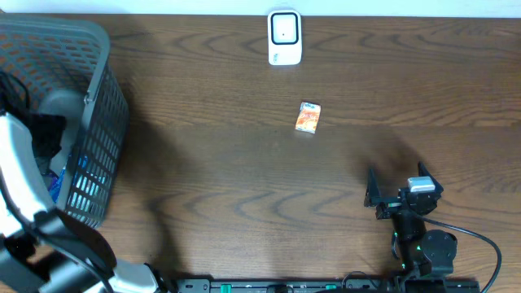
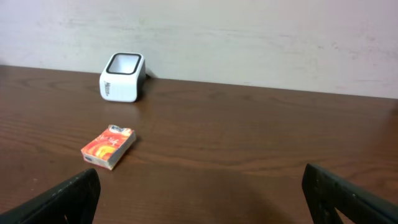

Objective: Scan the item barcode
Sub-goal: 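Reach the left gripper into the basket and grasp the blue snack packet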

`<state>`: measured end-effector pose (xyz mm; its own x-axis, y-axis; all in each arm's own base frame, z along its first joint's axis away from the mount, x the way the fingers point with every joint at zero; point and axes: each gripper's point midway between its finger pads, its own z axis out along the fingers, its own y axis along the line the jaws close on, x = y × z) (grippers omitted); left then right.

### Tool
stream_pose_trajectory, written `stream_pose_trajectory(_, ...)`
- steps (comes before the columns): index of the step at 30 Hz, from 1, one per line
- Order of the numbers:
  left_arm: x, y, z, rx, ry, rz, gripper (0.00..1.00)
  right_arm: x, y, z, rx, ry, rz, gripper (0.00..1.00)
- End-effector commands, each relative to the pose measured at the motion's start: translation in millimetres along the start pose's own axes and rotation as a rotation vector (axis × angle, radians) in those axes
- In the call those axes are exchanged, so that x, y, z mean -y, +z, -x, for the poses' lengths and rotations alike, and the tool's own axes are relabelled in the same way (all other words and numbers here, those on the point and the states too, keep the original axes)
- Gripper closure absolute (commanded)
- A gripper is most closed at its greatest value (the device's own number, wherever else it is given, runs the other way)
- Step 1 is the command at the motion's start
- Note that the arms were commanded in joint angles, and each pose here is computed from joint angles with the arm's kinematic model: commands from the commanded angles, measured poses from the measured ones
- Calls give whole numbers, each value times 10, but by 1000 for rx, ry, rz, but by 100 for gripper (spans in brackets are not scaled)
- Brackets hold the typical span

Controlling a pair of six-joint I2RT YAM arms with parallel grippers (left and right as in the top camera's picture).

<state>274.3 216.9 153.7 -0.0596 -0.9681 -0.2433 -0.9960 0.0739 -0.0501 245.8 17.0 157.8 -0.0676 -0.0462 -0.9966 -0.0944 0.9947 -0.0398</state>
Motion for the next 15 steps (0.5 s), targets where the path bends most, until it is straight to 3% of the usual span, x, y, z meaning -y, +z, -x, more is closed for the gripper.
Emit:
stream_pose_trajectory(1, -103, 301, -45, -40, -110, 117, 2, -12, -2, -4, 0, -13, 5, 1)
stream_pose_trajectory(15, -41, 1121, -166, -123, -129, 251, 2, -12, -2, -4, 0, -13, 5, 1)
